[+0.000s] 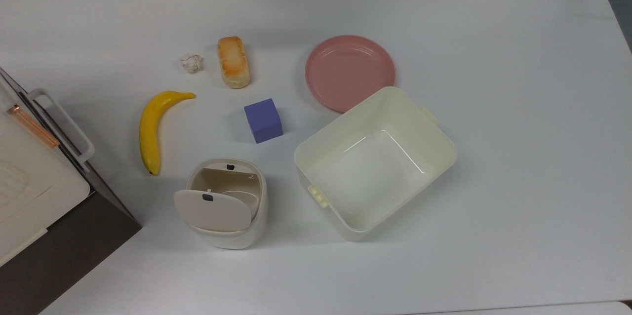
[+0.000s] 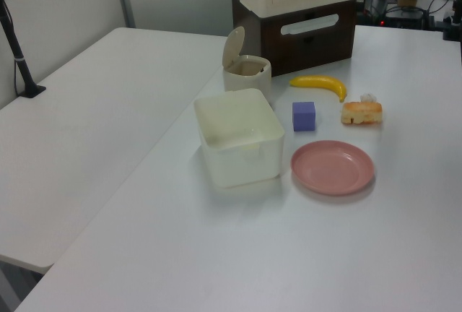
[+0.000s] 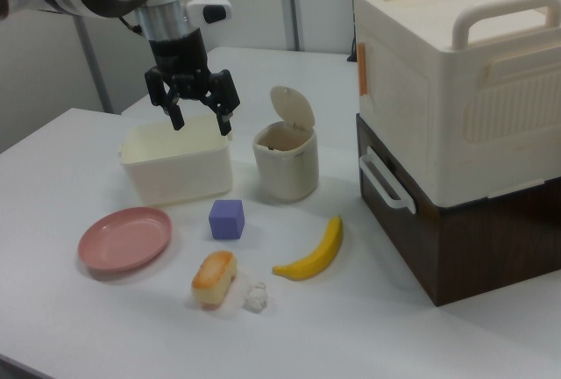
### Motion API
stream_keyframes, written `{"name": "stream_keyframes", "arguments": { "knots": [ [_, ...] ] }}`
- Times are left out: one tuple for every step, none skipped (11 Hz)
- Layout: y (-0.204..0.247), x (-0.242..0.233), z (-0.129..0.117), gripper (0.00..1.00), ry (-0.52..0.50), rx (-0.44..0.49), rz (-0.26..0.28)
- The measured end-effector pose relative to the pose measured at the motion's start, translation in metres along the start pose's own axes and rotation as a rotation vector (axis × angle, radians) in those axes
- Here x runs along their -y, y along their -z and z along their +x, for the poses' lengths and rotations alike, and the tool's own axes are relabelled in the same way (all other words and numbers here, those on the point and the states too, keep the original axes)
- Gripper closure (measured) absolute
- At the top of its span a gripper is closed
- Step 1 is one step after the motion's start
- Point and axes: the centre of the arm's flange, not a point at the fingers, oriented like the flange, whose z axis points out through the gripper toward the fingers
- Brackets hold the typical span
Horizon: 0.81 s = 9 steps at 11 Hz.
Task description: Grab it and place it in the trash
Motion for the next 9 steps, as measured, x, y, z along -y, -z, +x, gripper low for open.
{"name": "stream_keyframes", "arguments": {
  "knots": [
    [-0.0002,-0.0001,0.0003,0.0,0.0,-0.001,0.0],
    [-0.0002,-0.0001,0.0003,0.0,0.0,-0.001,0.0],
    [-0.0003,-0.0001,0.0004,0.0,0.0,-0.001,0.0],
    [-0.0006,-0.0001,0.0005,0.0,0.0,0.0,0.0],
    [-0.0024,-0.0001,0.0006,0.0,0.0,0.003,0.001],
    [-0.0043,0.0,0.001,0.0,0.0,0.007,0.002],
    [-0.0055,0.0001,0.0014,0.0,0.001,0.009,0.002],
    [-0.0059,0.0006,0.0017,0.0,0.002,0.01,0.003],
    [-0.0059,0.0012,0.0019,0.0,0.003,0.01,0.003]
  ]
}}
